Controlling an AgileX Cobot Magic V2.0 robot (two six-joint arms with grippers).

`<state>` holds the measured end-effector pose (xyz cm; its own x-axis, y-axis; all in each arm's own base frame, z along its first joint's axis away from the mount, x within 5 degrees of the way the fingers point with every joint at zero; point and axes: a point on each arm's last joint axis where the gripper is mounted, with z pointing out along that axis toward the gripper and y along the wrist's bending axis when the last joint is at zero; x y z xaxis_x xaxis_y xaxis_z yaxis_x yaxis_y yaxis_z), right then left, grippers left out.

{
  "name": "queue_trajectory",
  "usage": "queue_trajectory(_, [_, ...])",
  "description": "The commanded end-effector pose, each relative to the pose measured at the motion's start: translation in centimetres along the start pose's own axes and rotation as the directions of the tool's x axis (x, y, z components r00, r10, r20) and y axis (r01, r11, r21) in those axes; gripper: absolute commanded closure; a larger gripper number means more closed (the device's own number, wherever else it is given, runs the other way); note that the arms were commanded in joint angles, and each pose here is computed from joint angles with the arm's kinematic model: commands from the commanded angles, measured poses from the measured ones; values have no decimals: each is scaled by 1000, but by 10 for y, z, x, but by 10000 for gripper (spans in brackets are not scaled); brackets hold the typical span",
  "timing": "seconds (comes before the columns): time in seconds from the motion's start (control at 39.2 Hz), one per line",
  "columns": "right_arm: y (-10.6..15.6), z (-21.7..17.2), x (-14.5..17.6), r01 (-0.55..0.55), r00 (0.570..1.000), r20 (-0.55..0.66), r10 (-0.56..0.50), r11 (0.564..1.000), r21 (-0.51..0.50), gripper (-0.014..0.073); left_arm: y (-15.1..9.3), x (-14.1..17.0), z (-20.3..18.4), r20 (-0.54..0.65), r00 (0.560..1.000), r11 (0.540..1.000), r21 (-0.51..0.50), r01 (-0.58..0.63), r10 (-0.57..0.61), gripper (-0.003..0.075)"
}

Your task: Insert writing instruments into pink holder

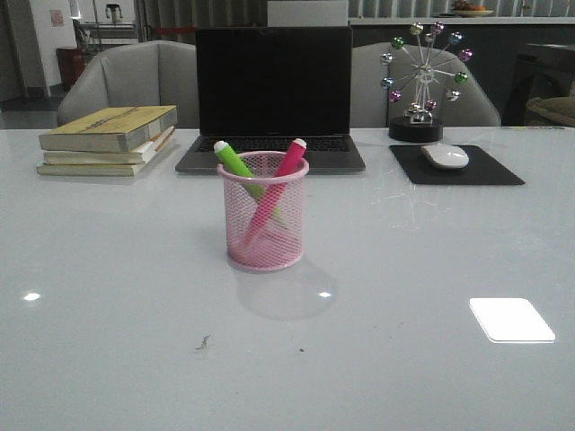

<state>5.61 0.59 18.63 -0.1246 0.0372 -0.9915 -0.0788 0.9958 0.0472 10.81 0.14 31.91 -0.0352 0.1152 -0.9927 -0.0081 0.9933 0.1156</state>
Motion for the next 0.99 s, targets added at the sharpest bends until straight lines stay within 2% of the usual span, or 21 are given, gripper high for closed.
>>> queue_trajectory(0.0, [-1,-2,-9,5,994,111,-6,1000,12,538,1,-16,-1,102,995,1000,-8,3,-2,327])
queue_trajectory(0.48, [-1,-2,-9,5,994,111,-6,1000,12,538,1,-16,-1,102,995,1000,-8,2,-1,335])
queue_trajectory(0.54, [-1,-2,-9,5,994,111,-6,1000,12,538,1,-16,-1,100,995,1000,-8,2,-1,362])
queue_trajectory(0.82, [-1,-2,-9,5,994,111,-6,1000,12,538,2,-20,-11,142,989,999,-7,36,-34,618])
queue_trajectory(0.97, [-1,-2,-9,5,994,111,-6,1000,12,538,3,-27,-33,238,969,997,-6,73,-69,629])
